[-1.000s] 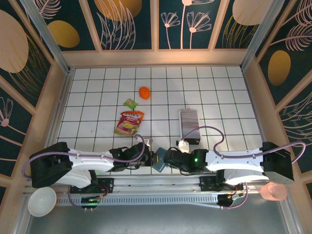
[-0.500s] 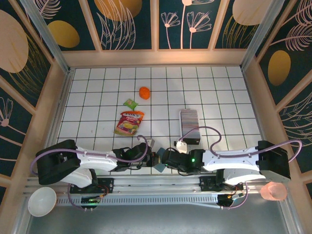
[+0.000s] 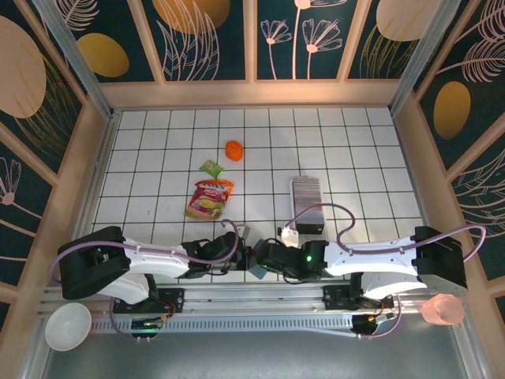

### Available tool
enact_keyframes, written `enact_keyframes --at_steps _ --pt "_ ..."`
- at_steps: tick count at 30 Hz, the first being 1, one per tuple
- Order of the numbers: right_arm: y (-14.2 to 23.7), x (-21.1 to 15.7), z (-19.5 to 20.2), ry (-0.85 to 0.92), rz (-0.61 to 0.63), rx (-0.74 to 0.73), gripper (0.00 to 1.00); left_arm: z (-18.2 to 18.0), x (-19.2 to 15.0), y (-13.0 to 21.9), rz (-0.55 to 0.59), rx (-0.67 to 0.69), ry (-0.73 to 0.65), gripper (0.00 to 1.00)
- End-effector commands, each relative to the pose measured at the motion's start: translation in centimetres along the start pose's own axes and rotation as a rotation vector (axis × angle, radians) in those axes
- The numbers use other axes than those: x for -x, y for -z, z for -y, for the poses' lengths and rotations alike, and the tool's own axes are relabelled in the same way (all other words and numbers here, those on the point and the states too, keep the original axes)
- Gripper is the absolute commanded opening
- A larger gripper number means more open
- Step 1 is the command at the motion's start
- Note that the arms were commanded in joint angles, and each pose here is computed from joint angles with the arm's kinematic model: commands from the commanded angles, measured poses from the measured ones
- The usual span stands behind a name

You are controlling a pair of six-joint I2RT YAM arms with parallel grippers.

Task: Put the credit cards into the card holder

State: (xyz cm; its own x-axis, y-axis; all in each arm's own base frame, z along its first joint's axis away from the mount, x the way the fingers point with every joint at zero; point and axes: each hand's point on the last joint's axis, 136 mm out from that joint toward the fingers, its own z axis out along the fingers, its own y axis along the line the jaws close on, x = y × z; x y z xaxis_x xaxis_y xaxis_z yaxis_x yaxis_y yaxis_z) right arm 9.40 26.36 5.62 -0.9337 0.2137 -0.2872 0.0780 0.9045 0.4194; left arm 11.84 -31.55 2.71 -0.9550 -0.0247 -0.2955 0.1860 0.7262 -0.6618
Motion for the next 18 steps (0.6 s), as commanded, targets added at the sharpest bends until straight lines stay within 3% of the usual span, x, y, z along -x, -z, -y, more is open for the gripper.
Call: enact_keyframes --at_steps 1,8,18 --pt "0.14 -0.19 1.31 -0.004 0.005 -0.069 0.41 -4.81 -2.02 0.07 -0.052 0.155 0.019 0.04" --pt "0.19 -0.54 1.70 -0.002 -0.003 -0.088 0.36 -4.88 -1.97 0.08 -0.048 0.156 0.021 0.03" --pt "0.47 -0.03 1.19 -0.020 0.026 -0.076 0.09 -5.18 -2.13 0.08 -0.051 0.161 0.022 0.03"
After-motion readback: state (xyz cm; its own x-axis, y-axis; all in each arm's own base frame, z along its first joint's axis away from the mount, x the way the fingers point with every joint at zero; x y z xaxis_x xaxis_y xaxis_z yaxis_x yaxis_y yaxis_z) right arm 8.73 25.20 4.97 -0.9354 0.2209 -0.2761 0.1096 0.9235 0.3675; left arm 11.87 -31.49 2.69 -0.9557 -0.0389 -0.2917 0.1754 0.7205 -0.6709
